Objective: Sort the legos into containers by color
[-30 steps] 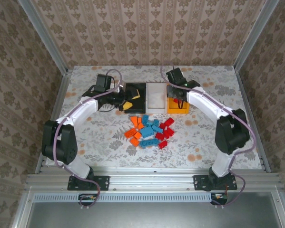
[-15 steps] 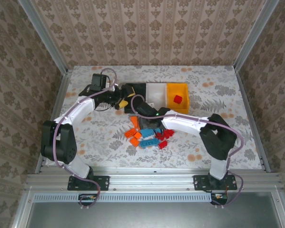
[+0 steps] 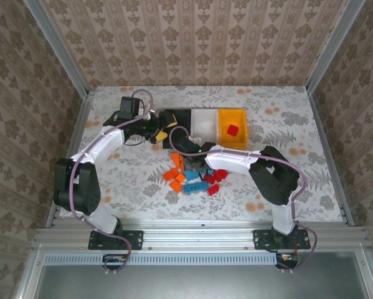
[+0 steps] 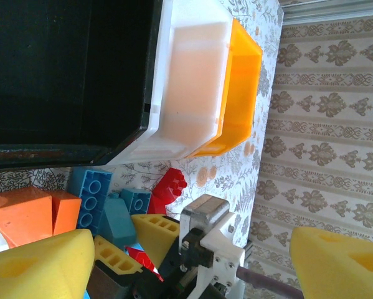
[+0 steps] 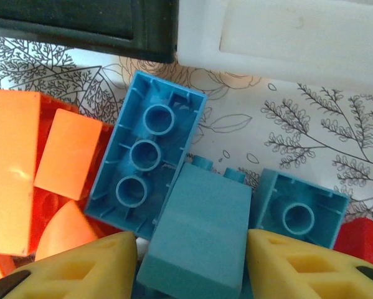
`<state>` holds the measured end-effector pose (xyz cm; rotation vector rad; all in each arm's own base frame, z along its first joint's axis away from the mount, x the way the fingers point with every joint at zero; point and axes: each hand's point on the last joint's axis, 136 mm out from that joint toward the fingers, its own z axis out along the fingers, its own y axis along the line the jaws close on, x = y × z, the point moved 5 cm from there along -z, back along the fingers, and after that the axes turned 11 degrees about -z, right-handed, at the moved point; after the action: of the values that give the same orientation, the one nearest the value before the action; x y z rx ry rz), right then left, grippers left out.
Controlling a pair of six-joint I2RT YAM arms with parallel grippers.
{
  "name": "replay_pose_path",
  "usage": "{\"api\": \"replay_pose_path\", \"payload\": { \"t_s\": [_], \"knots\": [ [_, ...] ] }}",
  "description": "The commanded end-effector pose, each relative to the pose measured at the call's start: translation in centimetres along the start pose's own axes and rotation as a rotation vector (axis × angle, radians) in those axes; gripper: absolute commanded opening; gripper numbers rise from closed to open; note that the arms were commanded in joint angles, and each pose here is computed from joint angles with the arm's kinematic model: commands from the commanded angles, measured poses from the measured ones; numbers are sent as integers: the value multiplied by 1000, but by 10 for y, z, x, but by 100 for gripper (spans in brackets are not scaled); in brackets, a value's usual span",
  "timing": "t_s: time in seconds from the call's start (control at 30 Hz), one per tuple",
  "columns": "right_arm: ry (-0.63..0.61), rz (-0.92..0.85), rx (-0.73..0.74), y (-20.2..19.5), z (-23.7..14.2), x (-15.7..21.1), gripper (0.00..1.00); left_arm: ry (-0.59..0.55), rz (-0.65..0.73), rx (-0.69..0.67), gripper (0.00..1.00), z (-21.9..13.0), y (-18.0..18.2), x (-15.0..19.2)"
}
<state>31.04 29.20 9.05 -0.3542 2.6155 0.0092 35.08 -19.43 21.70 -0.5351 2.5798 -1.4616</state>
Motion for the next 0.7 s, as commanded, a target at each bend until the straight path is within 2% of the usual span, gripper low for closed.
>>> {"api": "replay_pose_path", "payload": {
  "t_s": [0.0, 0.2, 0.37, 0.67],
  "knots": [
    [-27, 27, 11, 3, 1, -9, 48, -3, -21, -7, 84, -3, 3, 1],
    [-43, 19, 30, -1, 0, -12, 43, -2, -24, -5, 84, -3, 3, 1],
    [-57, 10, 24, 0, -2, -14, 34, -2, -24, -5, 84, -3, 3, 1],
    [-137, -7, 39, -8, -34, -24, 32, 1, -23, -2, 84, -2, 3, 1]
  ]
}}
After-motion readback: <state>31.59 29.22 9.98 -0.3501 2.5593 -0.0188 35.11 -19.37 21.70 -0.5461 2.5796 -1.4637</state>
